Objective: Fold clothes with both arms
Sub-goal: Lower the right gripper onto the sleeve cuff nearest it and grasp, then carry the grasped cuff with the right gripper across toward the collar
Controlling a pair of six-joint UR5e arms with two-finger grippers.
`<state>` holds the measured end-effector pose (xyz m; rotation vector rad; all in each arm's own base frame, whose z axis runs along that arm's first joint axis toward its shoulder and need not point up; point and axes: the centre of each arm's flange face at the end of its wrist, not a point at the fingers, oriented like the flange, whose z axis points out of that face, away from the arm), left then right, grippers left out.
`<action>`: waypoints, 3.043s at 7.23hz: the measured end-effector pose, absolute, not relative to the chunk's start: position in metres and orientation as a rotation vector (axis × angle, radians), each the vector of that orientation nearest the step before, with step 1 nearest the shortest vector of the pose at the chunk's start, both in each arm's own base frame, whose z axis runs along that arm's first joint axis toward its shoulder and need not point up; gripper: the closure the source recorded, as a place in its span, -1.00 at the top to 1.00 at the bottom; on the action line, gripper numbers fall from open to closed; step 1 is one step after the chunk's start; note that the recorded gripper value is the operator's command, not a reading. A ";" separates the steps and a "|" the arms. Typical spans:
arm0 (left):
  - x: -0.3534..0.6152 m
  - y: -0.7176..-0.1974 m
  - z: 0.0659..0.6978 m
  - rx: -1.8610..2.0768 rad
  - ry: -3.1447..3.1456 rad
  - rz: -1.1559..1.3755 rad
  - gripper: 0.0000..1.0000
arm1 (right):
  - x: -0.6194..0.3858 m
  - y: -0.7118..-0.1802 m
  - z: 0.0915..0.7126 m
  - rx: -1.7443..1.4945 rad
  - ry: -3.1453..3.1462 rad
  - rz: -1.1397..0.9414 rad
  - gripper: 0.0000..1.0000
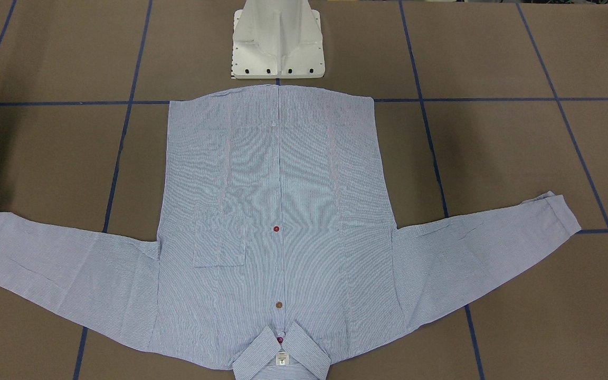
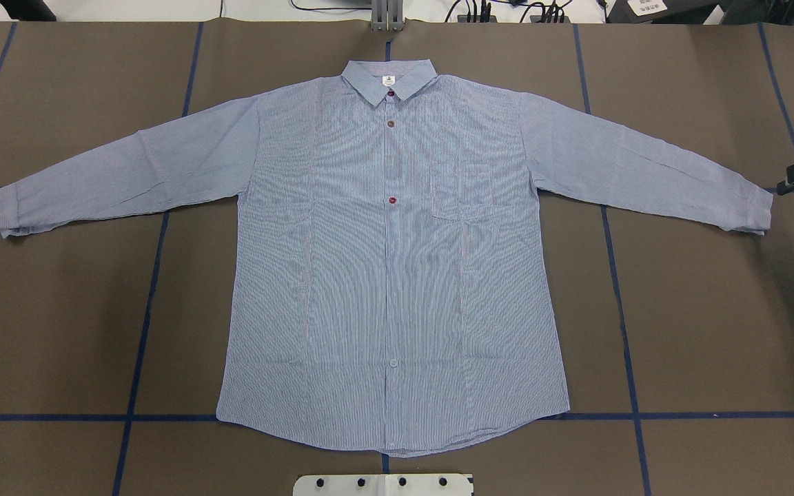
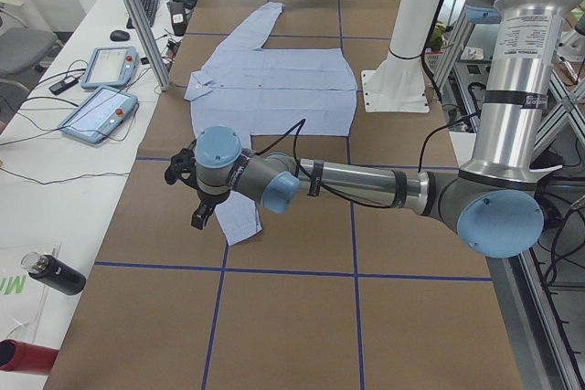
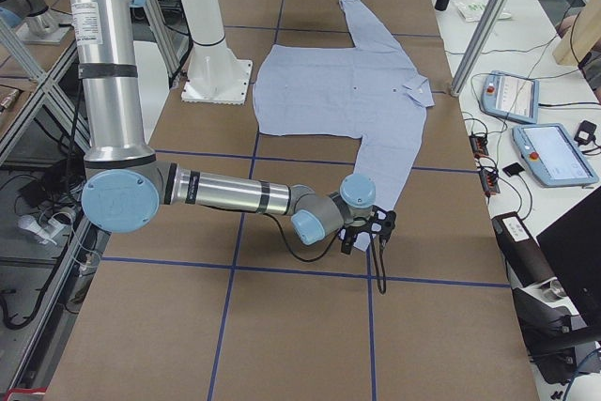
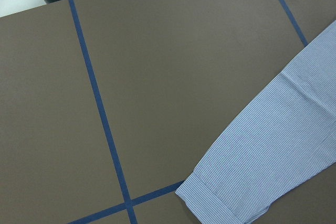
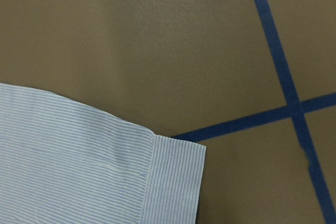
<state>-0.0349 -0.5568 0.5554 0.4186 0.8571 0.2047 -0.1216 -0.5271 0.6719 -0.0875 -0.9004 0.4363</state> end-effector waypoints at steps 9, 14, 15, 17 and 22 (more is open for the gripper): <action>-0.035 -0.556 0.555 0.419 0.857 0.205 0.99 | -0.158 -0.513 0.685 -0.142 -0.862 0.504 -0.99; -0.035 -0.556 0.549 0.427 0.858 0.206 0.99 | -0.156 -0.512 0.674 -0.146 -0.884 0.519 -1.00; -0.035 -0.555 0.545 0.431 0.859 0.201 0.99 | -0.156 -0.512 0.659 -0.132 -0.905 0.507 -1.00; -0.035 -0.552 0.535 0.444 0.865 0.200 0.99 | -0.161 -0.525 0.582 -0.090 -0.950 0.489 -1.00; -0.033 -0.546 0.524 0.458 0.893 0.216 0.99 | -0.293 -0.604 0.337 -0.029 -0.977 0.444 -1.00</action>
